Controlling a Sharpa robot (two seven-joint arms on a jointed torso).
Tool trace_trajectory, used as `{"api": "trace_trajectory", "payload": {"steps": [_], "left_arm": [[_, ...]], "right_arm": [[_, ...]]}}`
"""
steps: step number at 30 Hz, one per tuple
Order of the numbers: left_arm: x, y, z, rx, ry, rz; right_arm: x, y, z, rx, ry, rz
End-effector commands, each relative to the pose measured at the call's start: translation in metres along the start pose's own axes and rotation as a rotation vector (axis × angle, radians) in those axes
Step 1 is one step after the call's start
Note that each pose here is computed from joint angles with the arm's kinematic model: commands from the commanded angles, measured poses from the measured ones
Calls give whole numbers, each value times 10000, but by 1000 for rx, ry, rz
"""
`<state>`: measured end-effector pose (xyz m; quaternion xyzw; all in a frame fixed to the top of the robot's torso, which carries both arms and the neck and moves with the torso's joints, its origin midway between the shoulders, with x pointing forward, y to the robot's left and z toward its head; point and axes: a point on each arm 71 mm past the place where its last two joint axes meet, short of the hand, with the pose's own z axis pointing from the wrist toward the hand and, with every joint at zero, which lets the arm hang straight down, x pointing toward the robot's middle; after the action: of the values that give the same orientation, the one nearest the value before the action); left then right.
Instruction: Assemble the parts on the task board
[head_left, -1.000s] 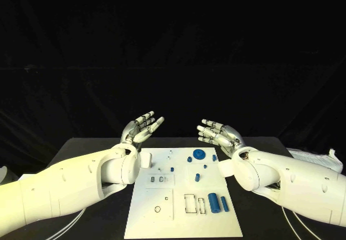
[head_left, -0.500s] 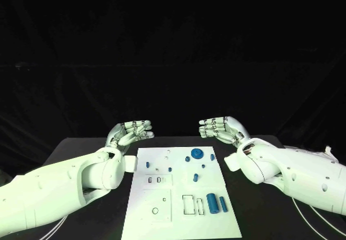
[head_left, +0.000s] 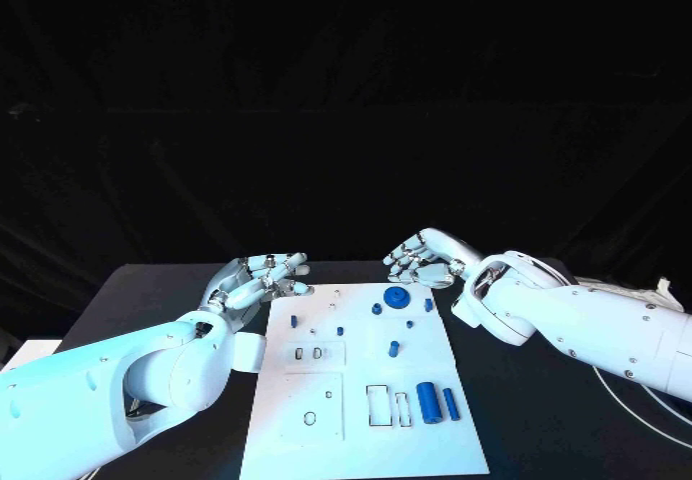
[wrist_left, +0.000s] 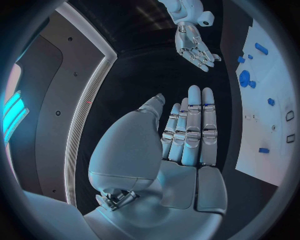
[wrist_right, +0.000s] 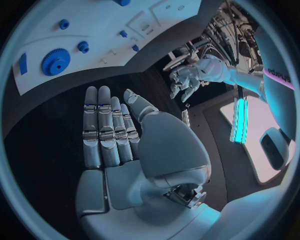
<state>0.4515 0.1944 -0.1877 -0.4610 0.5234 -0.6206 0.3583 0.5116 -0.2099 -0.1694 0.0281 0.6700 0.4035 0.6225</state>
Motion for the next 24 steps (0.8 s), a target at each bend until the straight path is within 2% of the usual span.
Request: {"api": "trace_trajectory", "payload": {"steps": [1,13,24], "left_arm": [[101,-18,-57,-23,54,-37],[230,-112,-214,-34,90,-79],[261,-136,-247,-36,97,-84]], "right_arm": [[44,14,34,22,113,-289],[21,143,151,42,181,-517],[68,153,202,60,233,-594]]}}
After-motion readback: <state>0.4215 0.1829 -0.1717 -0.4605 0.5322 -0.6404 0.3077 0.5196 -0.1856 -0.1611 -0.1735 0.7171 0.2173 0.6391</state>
